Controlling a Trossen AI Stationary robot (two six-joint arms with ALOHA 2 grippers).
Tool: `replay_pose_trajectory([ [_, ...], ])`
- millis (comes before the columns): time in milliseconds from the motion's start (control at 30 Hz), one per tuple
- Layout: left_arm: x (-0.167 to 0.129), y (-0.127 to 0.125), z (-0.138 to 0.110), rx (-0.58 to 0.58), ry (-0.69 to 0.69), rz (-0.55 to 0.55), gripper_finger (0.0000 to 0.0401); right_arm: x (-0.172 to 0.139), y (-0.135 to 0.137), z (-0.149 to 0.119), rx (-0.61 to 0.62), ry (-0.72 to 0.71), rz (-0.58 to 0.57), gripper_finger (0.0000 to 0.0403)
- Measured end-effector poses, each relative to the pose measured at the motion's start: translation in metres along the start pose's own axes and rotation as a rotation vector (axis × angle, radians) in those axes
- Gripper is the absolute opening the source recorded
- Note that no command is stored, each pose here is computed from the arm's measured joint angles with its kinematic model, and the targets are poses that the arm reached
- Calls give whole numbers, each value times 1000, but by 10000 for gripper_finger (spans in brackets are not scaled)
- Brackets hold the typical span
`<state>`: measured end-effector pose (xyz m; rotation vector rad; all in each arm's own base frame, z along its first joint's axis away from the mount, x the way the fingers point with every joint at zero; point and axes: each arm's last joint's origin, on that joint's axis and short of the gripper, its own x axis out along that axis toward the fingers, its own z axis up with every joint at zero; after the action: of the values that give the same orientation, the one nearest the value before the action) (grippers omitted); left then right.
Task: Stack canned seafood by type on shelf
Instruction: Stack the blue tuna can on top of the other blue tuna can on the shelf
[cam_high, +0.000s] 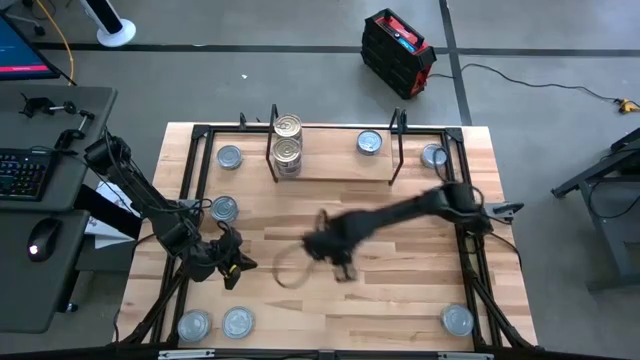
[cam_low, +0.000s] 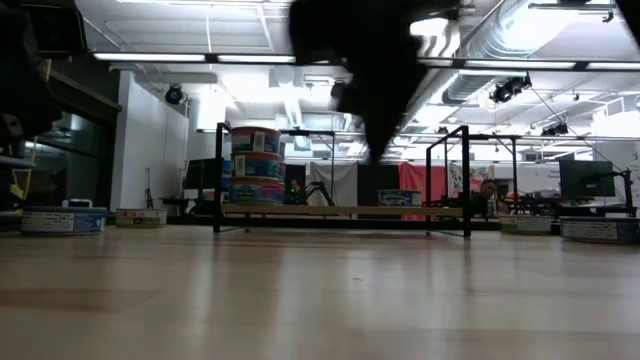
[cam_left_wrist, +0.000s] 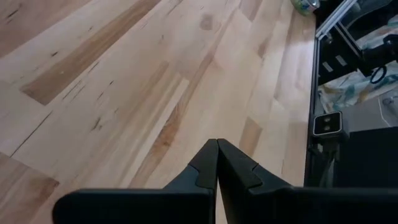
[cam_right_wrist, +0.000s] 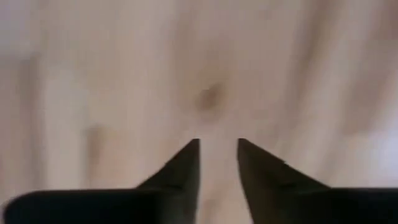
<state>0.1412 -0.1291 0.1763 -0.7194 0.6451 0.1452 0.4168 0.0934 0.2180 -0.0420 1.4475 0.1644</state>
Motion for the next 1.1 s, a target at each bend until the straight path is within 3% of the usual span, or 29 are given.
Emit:
replay_pose_trajectory([
  [133, 0, -1, 0, -12, -3, -9, 0, 11, 36, -56, 74, 50, 77, 18],
  [233, 0, -1, 1, -5, -7, -12, 0, 3, 44, -108, 239, 84, 61, 9],
  [300, 0, -2, 1, 11, -15, -15, 0, -3, 40, -142, 416, 108, 3, 16],
  [433, 0, -2, 2, 28, -58, -3, 0, -13, 13, -202, 852, 136, -222, 5],
  [567, 0, -3, 6, 13, -124, 1, 0, -17, -17, -243, 1234, 94, -432, 4],
  [667, 2, -5, 10, -19, -157, -13, 0, -11, -33, -260, 1399, 71, -507, 1],
  [800, 3, -9, 17, -74, -194, -52, 0, -1, -49, -268, 1504, 66, -594, 0],
  [933, 3, -17, 25, -151, -245, -136, 1, 1, -61, -266, 1524, -6, -719, 0],
  [1100, -2, -30, 34, -169, -316, -260, 1, 8, -76, -266, 1590, 15, -815, 0],
])
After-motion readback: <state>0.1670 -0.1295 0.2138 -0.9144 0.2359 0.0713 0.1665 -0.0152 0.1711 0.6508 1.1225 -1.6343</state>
